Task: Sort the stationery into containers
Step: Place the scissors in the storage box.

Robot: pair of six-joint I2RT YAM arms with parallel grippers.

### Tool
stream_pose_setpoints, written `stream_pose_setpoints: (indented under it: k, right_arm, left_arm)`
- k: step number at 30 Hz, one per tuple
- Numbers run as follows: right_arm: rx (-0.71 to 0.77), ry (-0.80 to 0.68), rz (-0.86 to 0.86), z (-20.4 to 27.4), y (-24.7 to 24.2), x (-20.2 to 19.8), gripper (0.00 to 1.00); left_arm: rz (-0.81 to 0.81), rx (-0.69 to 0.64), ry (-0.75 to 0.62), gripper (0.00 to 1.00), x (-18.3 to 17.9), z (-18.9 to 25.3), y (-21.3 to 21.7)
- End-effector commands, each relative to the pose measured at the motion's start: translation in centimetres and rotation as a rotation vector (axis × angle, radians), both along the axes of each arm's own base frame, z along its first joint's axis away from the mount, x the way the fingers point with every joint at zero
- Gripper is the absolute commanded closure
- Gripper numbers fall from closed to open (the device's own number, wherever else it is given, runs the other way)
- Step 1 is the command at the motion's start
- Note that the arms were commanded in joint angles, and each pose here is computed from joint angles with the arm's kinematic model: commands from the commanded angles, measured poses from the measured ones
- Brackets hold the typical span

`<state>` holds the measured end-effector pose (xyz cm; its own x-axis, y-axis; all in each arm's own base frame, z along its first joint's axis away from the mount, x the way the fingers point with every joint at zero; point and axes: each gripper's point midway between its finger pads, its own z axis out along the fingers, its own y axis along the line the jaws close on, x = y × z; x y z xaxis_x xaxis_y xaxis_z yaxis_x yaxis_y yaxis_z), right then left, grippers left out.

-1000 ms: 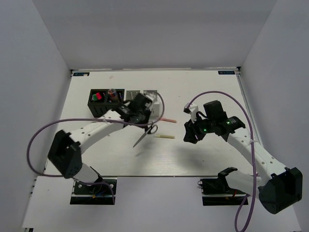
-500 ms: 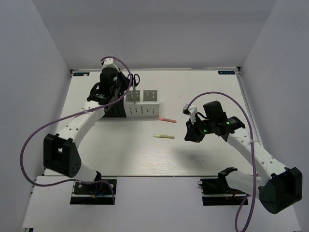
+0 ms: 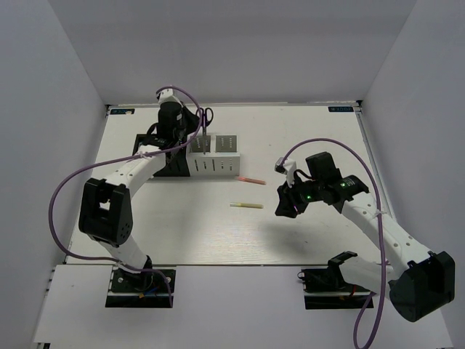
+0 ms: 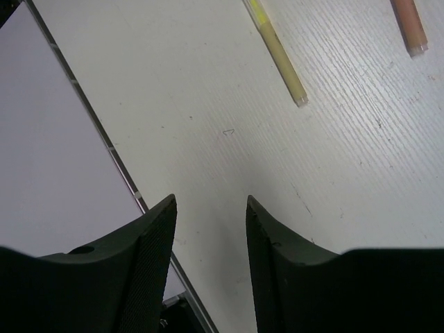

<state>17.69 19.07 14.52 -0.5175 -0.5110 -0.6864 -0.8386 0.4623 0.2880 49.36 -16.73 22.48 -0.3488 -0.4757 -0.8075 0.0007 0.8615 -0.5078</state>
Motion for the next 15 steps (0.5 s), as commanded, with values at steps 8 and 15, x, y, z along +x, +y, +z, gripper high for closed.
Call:
stream_pose_setpoints:
  k: [8, 15]
  right_arm:
    - [0.012, 0.01, 0.024, 0.0, 0.2, -0.4, 0.52]
    - [0.009, 0.01, 0.022, -0.1, 0.2, -0.3, 0.5]
  left_arm:
    - [0.052, -0.079, -0.146, 0.99, 1.2, 7.0, 2.9]
    - [0.048, -0.063, -0.116, 0.99, 1.1, 3.7, 3.0]
